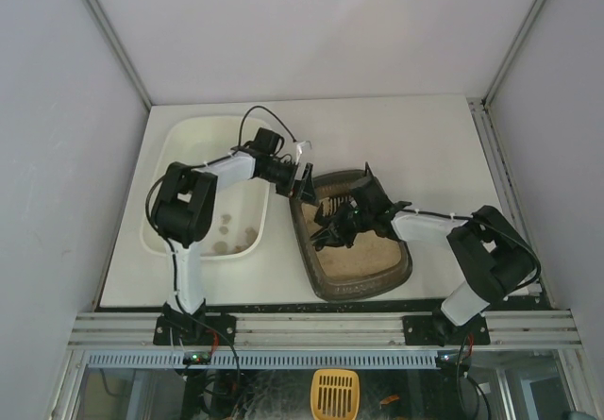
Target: Clean the litter box
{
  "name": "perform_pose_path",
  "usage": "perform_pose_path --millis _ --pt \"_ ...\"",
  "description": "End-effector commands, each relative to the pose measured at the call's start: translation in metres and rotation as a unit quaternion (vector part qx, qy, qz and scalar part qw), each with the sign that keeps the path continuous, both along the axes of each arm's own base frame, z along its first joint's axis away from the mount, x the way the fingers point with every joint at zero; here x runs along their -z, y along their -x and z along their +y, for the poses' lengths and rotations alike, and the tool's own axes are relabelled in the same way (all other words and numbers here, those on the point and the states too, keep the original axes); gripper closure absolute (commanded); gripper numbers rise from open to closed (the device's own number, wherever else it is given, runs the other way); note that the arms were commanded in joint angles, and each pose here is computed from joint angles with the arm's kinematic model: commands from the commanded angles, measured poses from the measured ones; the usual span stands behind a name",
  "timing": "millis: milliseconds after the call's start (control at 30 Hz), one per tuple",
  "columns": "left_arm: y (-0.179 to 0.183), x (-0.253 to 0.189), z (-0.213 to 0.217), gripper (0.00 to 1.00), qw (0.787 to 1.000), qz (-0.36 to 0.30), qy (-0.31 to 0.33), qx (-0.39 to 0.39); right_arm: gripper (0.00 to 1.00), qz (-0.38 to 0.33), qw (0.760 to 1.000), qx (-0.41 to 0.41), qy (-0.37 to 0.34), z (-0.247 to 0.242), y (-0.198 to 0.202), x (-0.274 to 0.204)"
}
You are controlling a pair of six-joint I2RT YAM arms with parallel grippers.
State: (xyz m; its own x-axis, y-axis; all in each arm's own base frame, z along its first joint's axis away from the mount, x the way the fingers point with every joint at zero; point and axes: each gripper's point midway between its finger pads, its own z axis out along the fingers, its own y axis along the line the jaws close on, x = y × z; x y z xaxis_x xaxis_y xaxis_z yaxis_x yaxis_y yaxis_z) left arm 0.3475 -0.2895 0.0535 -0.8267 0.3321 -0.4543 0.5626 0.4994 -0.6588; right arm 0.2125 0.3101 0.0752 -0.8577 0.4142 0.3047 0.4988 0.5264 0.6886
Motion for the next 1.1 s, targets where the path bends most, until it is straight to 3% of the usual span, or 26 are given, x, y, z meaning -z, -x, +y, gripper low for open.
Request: perform_pose_path --millis 0,167,467,833,1067 --pt "0.025 -0.066 -0.019 0.0 0.996 -0.001 0.087 0.018 1.0 0.005 1.0 0.006 0.007 0.0 0.0 0.013" --pt "0.027 -0.086 -0.021 0.0 0.994 -0.007 0.109 0.006 1.0 0.008 1.0 -0.001 -0.011 0.006 0.005 0.016" --pt "0.021 -0.124 -0.028 0.0 0.989 -0.028 0.143 -0.006 1.0 -0.002 0.989 -0.088 -0.122 0.054 0.026 0.012" --pt "0.027 -0.137 -0.031 0.0 0.988 -0.023 0.155 -0.005 1.0 -0.122 0.985 -0.084 -0.085 0.055 0.007 0.013" --pt "0.027 -0.14 -0.032 0.0 0.987 -0.027 0.157 -0.007 1.0 -0.175 0.955 -0.18 -0.157 0.069 0.019 -0.004"
